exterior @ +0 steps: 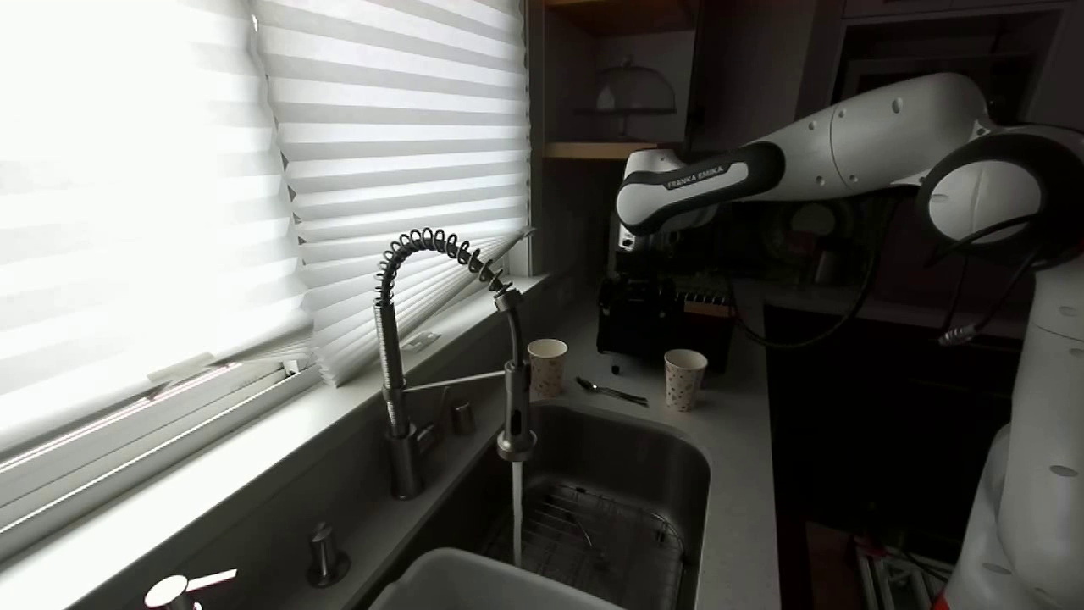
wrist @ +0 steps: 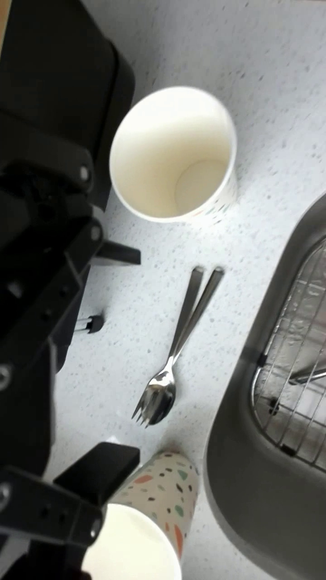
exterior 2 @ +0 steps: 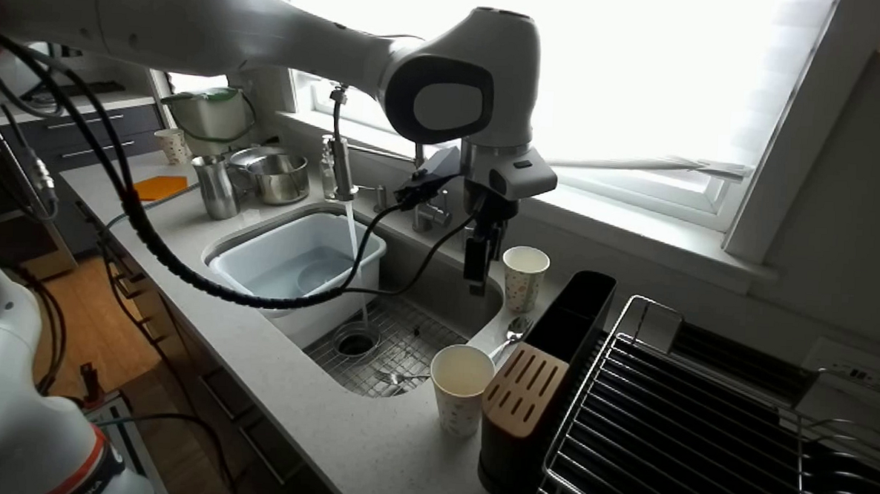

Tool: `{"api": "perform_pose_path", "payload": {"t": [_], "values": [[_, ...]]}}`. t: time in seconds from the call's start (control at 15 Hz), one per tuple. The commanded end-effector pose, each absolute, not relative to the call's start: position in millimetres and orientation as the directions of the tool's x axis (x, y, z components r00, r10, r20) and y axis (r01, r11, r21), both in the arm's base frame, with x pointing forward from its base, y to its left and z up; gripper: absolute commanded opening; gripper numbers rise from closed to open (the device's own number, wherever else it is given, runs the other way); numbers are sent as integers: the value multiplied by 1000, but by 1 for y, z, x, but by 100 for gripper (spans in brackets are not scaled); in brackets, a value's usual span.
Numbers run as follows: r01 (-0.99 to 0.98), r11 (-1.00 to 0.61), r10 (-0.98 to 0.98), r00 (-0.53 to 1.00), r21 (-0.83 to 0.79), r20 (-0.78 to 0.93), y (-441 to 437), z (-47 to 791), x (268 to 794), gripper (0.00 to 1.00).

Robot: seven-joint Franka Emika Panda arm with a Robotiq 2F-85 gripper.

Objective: Push the faucet handle to the right then put water in both coffee cups and set them back down on the right side of the counter.

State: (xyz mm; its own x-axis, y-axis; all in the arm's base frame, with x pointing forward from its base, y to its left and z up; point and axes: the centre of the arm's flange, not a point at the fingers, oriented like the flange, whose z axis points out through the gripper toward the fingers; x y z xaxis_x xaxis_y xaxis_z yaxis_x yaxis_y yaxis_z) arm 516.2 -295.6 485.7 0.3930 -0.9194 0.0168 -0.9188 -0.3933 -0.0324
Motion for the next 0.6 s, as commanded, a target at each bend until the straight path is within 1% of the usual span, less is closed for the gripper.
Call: {"api": "perform_pose_path", "payload": {"t": [0.0,0.53], "values": [[-923,-384,-922,384,-5,-41,-303,486,473,100],[-841,-541,-838,537,24,-94,-327,451,427,100]]}}
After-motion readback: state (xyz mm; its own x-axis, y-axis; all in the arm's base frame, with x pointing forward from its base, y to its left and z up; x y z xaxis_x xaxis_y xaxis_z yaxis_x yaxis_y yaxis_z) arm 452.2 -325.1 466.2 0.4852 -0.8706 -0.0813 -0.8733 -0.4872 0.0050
